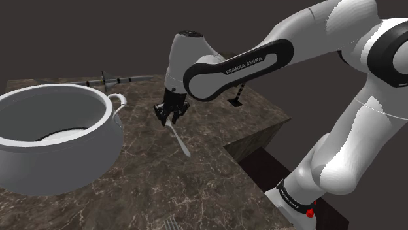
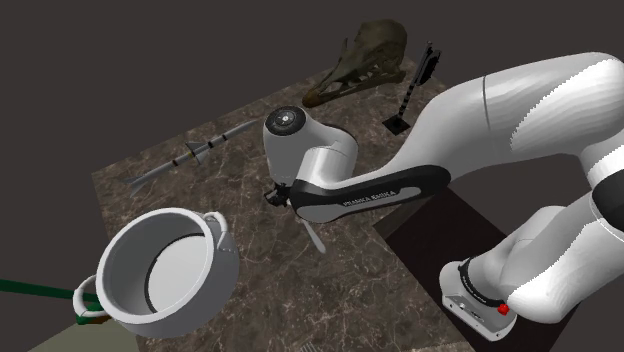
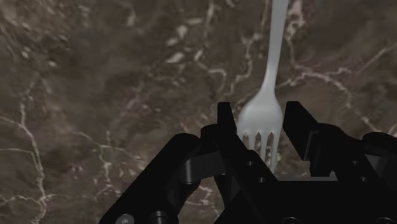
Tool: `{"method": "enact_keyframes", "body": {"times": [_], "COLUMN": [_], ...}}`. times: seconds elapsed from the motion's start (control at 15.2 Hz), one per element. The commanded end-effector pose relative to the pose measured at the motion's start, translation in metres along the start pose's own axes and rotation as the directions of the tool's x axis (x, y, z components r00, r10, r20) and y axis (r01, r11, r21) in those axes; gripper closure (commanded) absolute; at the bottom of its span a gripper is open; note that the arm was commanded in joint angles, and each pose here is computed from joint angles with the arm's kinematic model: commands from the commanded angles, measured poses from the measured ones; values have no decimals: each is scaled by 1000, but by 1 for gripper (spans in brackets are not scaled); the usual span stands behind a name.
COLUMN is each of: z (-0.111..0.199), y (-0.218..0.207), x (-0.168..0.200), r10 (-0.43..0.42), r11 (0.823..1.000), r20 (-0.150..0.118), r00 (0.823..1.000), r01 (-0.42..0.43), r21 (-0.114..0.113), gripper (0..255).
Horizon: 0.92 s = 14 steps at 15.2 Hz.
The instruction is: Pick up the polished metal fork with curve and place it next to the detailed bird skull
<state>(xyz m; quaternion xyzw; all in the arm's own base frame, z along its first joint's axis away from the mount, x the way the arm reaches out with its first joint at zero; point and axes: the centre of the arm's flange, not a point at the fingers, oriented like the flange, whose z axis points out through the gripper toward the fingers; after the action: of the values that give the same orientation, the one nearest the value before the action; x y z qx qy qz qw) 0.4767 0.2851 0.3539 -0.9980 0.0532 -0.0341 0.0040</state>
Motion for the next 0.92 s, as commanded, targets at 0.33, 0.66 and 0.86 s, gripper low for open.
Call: {"method": "enact_keyframes", "body": {"times": [0.33, 0.66, 0.86], "z": [-22, -48, -64], "y": [-6, -6, -6], "x": [-1, 0, 1], "r10": [-6, -6, -6], "r11": [1000, 1000, 1000], "r20": [2, 2, 2], "r00": [1000, 1000, 1000], "r01": [6, 6, 6], "r21": [8, 8, 8], "gripper": [255, 255, 255]}}
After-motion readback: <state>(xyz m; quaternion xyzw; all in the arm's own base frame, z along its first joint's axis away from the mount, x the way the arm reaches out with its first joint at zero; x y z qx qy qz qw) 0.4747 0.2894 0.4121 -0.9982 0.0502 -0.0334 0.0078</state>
